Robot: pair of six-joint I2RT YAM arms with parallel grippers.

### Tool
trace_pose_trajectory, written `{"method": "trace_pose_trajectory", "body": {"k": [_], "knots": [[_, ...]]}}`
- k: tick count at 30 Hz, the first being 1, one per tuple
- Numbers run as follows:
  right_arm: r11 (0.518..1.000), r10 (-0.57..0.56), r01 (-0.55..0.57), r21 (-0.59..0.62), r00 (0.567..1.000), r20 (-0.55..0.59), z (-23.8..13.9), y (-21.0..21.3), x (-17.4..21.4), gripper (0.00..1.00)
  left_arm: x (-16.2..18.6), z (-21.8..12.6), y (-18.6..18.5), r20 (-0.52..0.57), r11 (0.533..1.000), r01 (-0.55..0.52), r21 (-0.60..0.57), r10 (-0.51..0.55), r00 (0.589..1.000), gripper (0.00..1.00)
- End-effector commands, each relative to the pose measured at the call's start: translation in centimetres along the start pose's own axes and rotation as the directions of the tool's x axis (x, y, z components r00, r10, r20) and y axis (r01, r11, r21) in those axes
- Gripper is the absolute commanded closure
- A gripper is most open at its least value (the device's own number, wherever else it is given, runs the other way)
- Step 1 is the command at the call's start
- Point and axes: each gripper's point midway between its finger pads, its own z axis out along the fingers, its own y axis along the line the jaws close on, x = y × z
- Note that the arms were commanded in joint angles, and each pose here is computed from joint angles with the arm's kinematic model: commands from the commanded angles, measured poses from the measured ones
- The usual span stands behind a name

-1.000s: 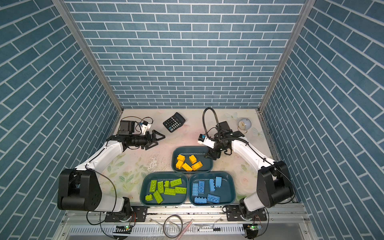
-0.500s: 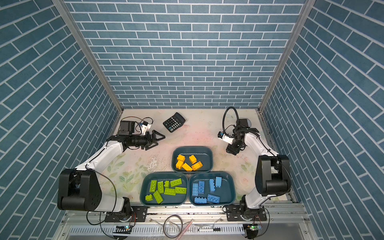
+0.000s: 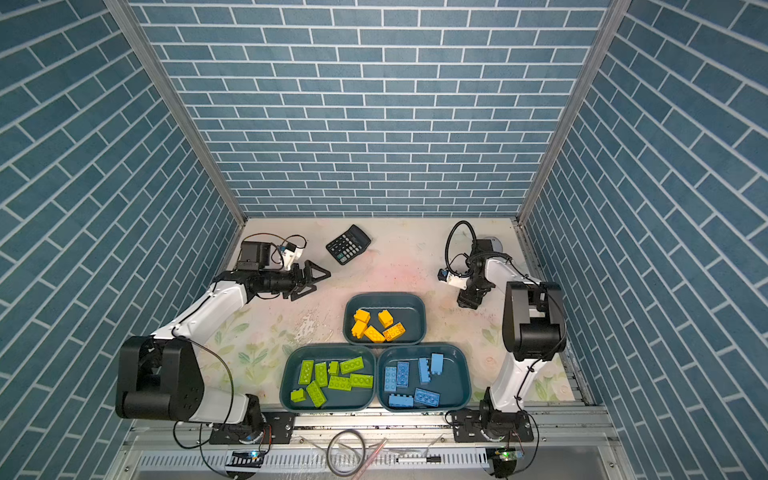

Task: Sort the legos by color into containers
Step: 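Grasp the small yellow 2x2 brick with the right gripper, then carry the yellow brick into the yellow-filled bin and release it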

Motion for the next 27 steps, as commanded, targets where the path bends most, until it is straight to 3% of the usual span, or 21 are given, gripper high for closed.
{"method": "trace_pose_trajectory", "body": {"k": [1, 13, 20, 27], "knots": [[0.999, -0.043, 0.043, -0.006, 0.999, -0.014, 0.2, -0.6, 0.1, 0.30, -0.2, 0.2, 0.4, -0.005, 1.000, -0.011, 0.001, 0.011, 1.000, 0.02], [0.999, 0.036, -0.036, -0.017, 0.999, -0.012, -0.8, 0.2, 0.3, 0.65, 0.1, 0.3, 0.6, -0.012, 1.000, -0.007, 0.000, 0.007, 1.000, 0.02], [0.997, 0.067, -0.072, 0.023, 0.985, 0.159, -6.1, 1.3, -4.6, 0.67, 0.0, 0.2, 0.6, -0.012, 1.000, -0.007, 0.000, 0.007, 1.000, 0.02], [0.999, 0.017, -0.006, -0.032, 0.936, 0.352, -10.7, 7.9, -11.5, 0.68, -0.1, 0.2, 0.5, -0.008, 1.000, -0.005, -0.001, 0.005, 1.000, 0.02]]}}
